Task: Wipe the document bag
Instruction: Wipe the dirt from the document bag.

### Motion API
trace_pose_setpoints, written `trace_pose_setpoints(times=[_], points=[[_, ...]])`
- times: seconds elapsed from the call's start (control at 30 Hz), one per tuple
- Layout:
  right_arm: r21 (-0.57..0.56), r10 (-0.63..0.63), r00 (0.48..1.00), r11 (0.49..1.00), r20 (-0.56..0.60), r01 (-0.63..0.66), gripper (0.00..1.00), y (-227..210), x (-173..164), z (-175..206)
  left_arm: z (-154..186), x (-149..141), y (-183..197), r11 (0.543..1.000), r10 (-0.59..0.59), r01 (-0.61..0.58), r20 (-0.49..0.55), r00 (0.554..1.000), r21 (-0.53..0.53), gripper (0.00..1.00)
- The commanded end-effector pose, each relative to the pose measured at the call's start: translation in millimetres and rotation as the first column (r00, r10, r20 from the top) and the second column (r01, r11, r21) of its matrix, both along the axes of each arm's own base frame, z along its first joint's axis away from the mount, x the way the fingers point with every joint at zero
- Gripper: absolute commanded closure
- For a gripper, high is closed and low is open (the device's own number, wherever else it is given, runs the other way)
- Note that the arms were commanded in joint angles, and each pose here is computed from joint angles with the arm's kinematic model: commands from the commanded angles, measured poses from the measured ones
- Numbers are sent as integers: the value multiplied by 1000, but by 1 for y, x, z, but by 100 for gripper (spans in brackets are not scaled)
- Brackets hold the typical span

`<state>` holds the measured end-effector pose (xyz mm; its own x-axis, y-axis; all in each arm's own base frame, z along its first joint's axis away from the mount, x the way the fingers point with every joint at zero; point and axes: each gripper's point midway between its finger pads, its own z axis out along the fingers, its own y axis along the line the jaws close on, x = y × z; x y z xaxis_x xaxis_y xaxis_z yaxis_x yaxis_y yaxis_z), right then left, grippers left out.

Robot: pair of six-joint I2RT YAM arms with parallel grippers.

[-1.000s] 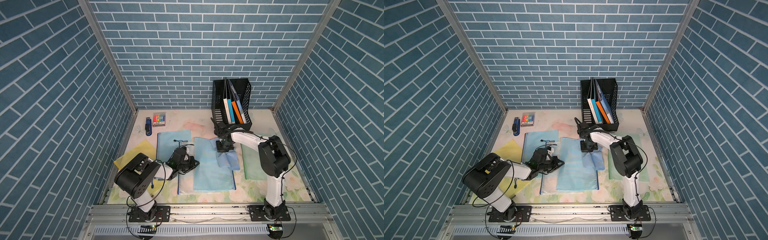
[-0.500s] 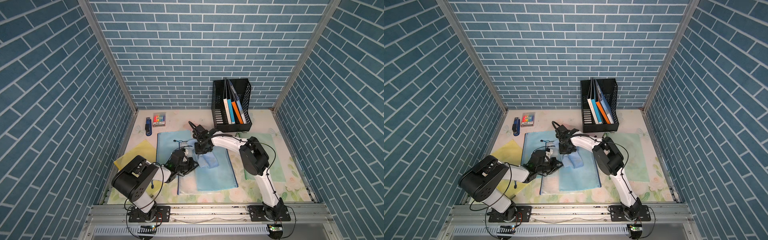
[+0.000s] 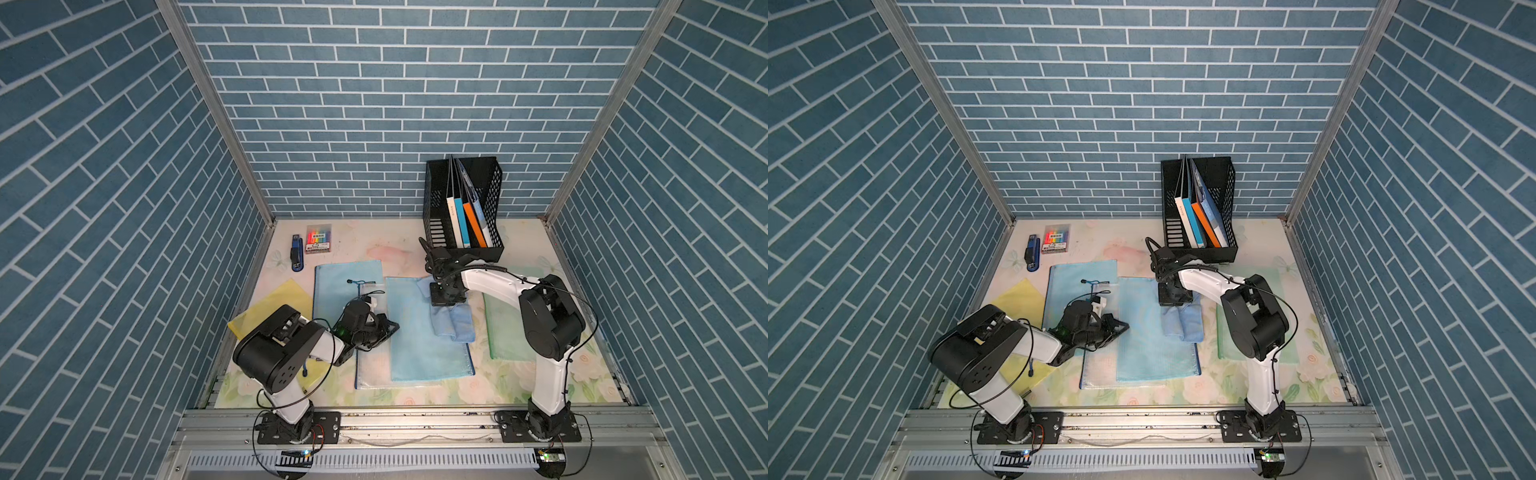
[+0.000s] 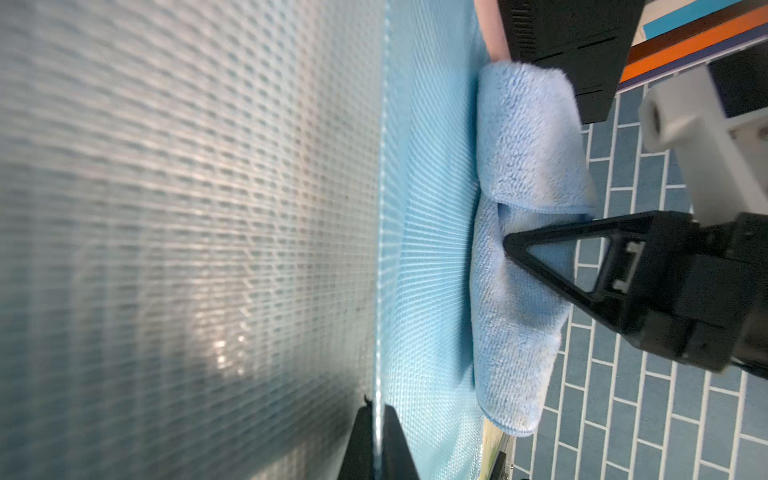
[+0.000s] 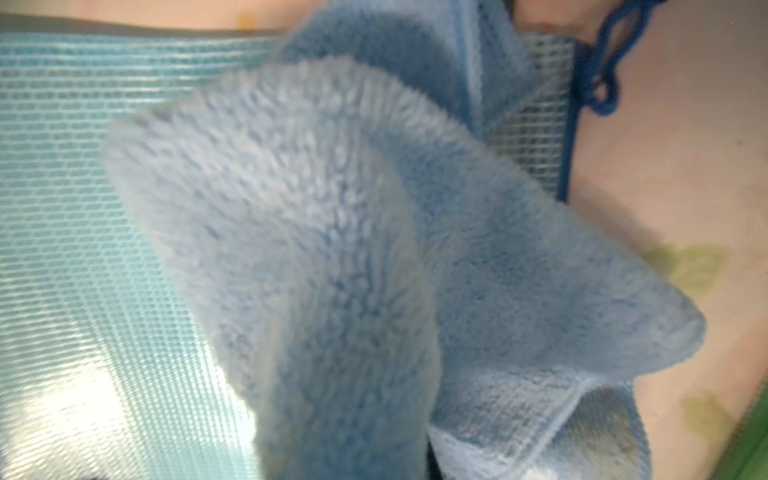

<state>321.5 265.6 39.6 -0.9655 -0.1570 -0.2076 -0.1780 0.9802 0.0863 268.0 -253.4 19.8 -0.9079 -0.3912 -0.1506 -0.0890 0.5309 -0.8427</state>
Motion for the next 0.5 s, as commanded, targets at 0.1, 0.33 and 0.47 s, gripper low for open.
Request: trace_pose_setpoints(times=[0.1,0.33,0.47], points=[[181,157,987,972,-36,-148,100,117,-36,-2,7,2,-4,999,-13,13,28,1000,-31,100],[150,157,986,978,-57,-147,100,117,-51,-19,4,-6,1,1000,-15,15,16,1000,-19,100],[16,63,998,998,-8,-63,100,50,-38,-15,5,-7,6,1000,8,-7,17,1000,-28,100]])
